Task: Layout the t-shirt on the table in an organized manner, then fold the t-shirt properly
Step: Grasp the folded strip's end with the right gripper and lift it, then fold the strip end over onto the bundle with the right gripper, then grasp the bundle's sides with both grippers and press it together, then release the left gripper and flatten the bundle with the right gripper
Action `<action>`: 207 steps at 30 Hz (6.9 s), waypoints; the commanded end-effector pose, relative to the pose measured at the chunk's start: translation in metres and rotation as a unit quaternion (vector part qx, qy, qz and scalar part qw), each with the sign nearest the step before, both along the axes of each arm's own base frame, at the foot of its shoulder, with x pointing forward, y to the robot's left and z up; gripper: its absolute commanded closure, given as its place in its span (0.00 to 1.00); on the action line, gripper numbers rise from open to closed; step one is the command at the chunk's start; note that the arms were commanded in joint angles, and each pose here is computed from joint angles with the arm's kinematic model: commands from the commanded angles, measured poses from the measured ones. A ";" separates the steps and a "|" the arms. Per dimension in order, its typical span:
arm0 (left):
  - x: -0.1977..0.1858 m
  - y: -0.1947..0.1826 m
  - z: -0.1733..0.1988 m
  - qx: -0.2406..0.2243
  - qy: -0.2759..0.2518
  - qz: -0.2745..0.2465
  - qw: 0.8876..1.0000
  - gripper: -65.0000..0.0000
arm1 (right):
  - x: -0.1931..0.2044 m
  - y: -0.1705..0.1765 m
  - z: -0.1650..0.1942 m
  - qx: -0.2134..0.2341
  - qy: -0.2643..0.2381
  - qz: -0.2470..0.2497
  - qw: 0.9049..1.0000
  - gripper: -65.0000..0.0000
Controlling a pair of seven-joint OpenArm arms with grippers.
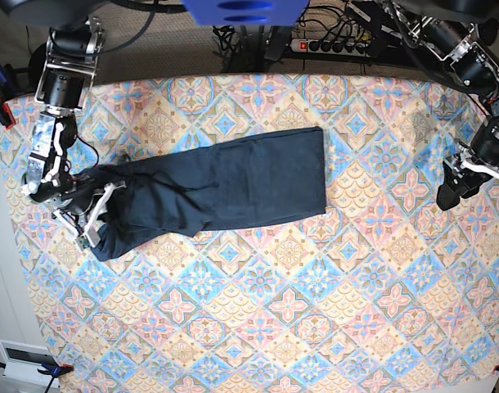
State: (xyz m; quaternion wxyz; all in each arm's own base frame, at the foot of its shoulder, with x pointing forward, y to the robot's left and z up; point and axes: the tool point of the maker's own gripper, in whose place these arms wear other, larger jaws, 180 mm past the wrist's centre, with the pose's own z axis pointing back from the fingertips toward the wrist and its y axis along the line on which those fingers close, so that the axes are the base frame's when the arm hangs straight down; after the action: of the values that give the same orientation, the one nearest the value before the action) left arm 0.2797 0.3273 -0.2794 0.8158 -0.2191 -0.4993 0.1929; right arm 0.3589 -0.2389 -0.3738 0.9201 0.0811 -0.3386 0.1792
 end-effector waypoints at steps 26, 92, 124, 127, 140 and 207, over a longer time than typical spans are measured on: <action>-0.031 0.016 -0.030 -0.004 0.056 0.009 0.998 0.21 | -0.033 0.199 0.076 0.109 -0.141 0.154 0.972 0.98; -0.024 -0.226 -0.037 0.028 0.042 -0.297 0.953 1.00 | 0.058 0.290 0.074 0.104 -0.132 0.277 0.946 0.96; 0.052 -0.267 -0.136 0.163 0.099 -0.321 0.928 1.00 | 0.052 0.139 0.022 -0.293 -0.034 0.262 0.919 0.97; 0.073 -0.268 -0.127 0.161 0.081 -0.314 0.932 1.00 | 0.035 0.148 0.022 -0.289 -0.044 0.270 0.918 0.97; 0.075 -0.239 -0.075 0.182 0.034 -0.269 0.945 1.00 | 0.064 0.146 0.010 -0.253 -0.042 0.269 0.929 0.97; 0.054 -0.147 -0.076 0.035 0.036 -0.125 0.991 1.00 | -0.001 0.239 0.060 -0.012 -0.109 0.167 0.980 0.97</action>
State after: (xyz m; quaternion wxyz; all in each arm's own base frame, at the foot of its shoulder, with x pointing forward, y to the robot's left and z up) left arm 0.3246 0.1767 -0.3695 0.8686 -0.2444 -0.4227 0.0844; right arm 0.3546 -0.0013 -0.3228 0.8422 0.1051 -0.4038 0.3416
